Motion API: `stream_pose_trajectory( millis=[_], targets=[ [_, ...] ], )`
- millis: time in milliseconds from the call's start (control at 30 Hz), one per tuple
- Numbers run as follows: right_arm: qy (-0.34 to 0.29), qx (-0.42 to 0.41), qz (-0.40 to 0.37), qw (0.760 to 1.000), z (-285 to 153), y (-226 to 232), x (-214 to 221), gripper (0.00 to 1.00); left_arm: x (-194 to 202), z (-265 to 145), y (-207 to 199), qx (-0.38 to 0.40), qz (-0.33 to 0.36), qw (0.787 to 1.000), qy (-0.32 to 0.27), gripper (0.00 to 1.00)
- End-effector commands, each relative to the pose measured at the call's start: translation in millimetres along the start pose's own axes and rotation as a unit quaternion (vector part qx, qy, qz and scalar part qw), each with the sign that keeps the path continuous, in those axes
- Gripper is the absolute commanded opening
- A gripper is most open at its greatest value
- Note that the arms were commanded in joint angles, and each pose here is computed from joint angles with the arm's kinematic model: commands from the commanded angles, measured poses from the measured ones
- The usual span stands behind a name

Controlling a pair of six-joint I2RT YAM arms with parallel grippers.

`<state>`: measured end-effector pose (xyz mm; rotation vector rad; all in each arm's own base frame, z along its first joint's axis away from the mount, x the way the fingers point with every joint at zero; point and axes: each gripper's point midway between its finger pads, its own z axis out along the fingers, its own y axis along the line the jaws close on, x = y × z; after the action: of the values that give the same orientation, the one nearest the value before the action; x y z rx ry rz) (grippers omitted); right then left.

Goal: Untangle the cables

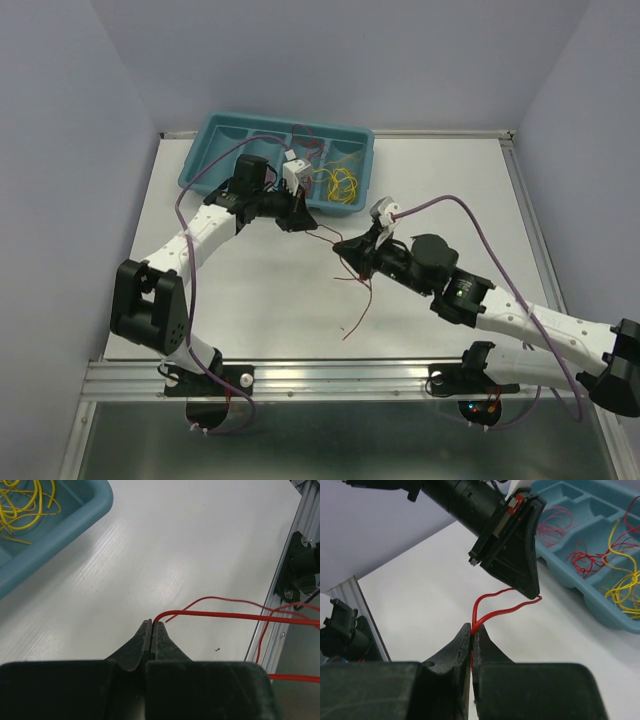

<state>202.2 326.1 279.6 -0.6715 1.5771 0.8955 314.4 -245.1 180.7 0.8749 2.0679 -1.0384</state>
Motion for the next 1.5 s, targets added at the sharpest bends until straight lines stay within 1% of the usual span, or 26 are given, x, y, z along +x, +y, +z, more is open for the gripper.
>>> stream_pose_trajectory(
  millis=[0,33,67,167,233,267,333,367,433,500,533,700,800,833,900,933,967,1033,1067,1100,1133,1200,1300,1400,1467],
  targets=[
    [-0.172,0.002,0.001,0.985,-24,7,-83,0.0,0,8,7,-0.013,0.035,0.999,0.013,0.0],
    [-0.181,0.007,0.0,0.983,-29,4,-80,0.01,3,11,5,-0.01,0.035,0.999,0.019,0.0],
    [-0.202,0.013,0.0,0.979,-34,1,-88,0.0,6,14,3,-0.006,0.033,0.999,0.026,0.0],
    [-0.223,0.014,-0.004,0.975,-36,2,-99,0.01,8,23,-5,0.004,0.038,0.999,0.038,0.0],
    [-0.219,0.016,-0.001,0.976,-27,2,-100,0.01,7,26,-7,0.007,0.037,0.999,0.039,0.0],
    [-0.229,0.017,0.001,0.973,-26,3,-113,0.01,7,28,-7,0.01,0.036,0.998,0.041,0.0],
    [-0.225,0.023,0.004,0.974,-14,2,-116,0.0,4,27,-6,0.006,0.037,0.999,0.038,0.0],
    [-0.207,0.022,0.001,0.978,-1,2,-108,0.0,2,26,-5,0.001,0.038,0.999,0.036,0.0],
    [-0.2,0.019,0.001,0.98,8,4,-108,0.01,-5,21,-1,-0.016,0.043,0.999,0.023,0.0],
    [-0.175,0.01,-0.003,0.984,21,7,-95,0.0,-10,16,3,-0.031,0.044,0.998,0.013,0.0],
    [-0.164,0.004,-0.003,0.986,25,9,-89,0.01,-18,9,6,-0.042,0.045,0.998,-0.004,0.0],
    [-0.088,-0.004,-0.008,0.996,40,8,-42,0.01,-35,-14,9,-0.062,0.046,0.996,-0.046,0.0],
    [-0.033,0.007,-0.012,0.999,50,1,-10,0.02,-47,-28,4,-0.071,0.058,0.993,-0.068,0.0],
    [-0.007,0.004,-0.013,1.0,59,1,6,0.02,-49,-31,6,-0.078,0.059,0.993,-0.073,0.0],
    [0.026,-0.02,-0.016,0.999,69,10,14,0.03,-58,-42,4,-0.091,0.069,0.989,-0.09,0.0],
    [0.049,-0.025,-0.015,0.998,78,10,30,0.03,-60,-45,4,-0.094,0.071,0.988,-0.097,0.0],
    [0.053,-0.03,-0.015,0.998,83,13,32,0.04,-64,-50,-1,-0.094,0.077,0.987,-0.106,0.0],
    [0.075,-0.025,-0.019,0.997,94,9,52,0.1,-66,-55,-6,-0.09,0.078,0.986,-0.115,0.0],
    [0.077,-0.025,-0.02,0.996,97,8,55,0.13,-66,-55,-8,-0.086,0.079,0.986,-0.115,0.0],
    [0.067,-0.026,-0.022,0.997,99,9,55,0.24,-65,-55,-11,-0.079,0.078,0.987,-0.114,0.0],
    [0.062,-0.029,-0.023,0.997,100,10,57,0.3,-65,-56,-12,-0.078,0.078,0.987,-0.115,0.0],
    [0.028,-0.038,-0.021,0.999,100,15,50,0.4,-65,-57,-14,-0.074,0.077,0.987,-0.115,0.0],
    [-0.003,-0.028,-0.01,1.0,105,16,42,0.52,-66,-60,-16,-0.07,0.076,0.988,-0.119,0.0],
    [-0.009,-0.007,-0.005,1.0,113,11,44,0.61,-68,-63,-18,-0.065,0.074,0.987,-0.123,0.0],
    [-0.014,-0.007,-0.002,1.0,116,13,45,0.64,-67,-64,-20,-0.061,0.071,0.988,-0.124,0.0]
  ],
)
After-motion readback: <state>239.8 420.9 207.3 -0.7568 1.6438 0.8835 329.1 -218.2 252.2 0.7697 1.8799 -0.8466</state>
